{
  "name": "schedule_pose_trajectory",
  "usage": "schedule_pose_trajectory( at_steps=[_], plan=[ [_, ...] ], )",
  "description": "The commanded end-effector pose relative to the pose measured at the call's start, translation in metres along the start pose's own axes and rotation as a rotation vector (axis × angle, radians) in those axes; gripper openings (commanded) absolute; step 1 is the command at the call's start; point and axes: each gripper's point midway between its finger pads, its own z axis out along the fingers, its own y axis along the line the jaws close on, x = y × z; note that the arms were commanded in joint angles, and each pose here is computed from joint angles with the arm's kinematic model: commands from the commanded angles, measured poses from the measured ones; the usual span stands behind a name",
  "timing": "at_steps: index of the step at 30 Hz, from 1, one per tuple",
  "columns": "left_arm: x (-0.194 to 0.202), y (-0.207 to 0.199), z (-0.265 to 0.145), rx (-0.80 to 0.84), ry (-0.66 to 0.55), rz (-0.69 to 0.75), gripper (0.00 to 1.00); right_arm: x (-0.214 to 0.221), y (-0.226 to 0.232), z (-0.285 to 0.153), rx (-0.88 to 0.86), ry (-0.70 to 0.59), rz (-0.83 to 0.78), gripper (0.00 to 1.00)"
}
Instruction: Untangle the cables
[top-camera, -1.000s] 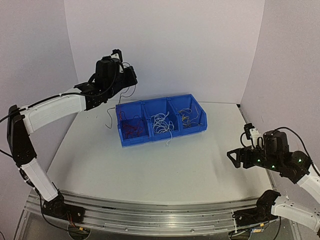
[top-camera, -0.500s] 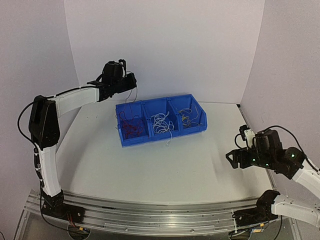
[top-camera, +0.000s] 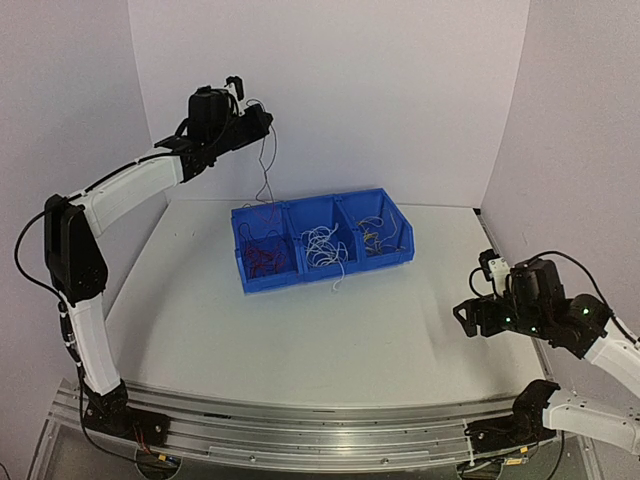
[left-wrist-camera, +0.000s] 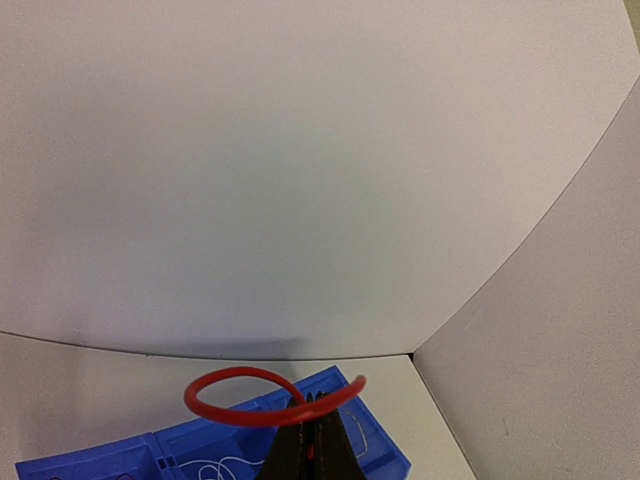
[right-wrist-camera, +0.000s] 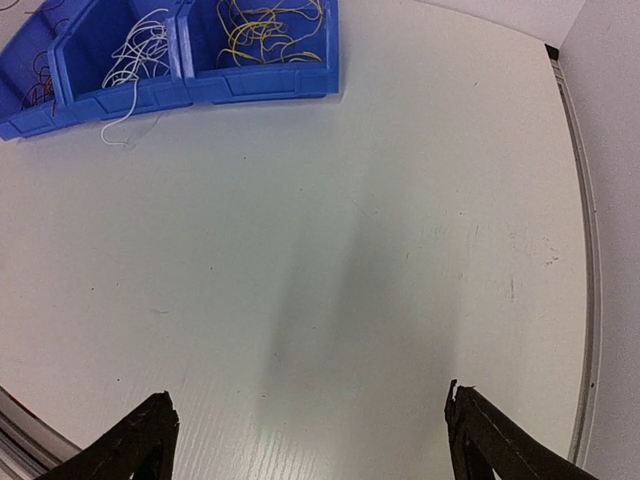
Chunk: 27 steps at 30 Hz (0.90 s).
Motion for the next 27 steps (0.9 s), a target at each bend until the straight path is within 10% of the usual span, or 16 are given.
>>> schedule_pose_trajectory(
  at_steps=[1,19,27],
  plan=[
    [-0.018,-0.020,-0.015,0.078,-0.027,-0.031,0.00,-0.011,-0.002,-0.004,0.017,-0.025,-0.007,0.90],
    [0.179,0.116,-0.004,-0.244,0.291,-0.094,0.00,-0.008,-0.003,-0.003,0.020,-0.019,0.000,0.91],
    [0.222,0.129,0.004,-0.323,0.443,-0.062,0.16,-0.010,0.000,-0.004,0.006,-0.020,0.018,0.91]
  ],
)
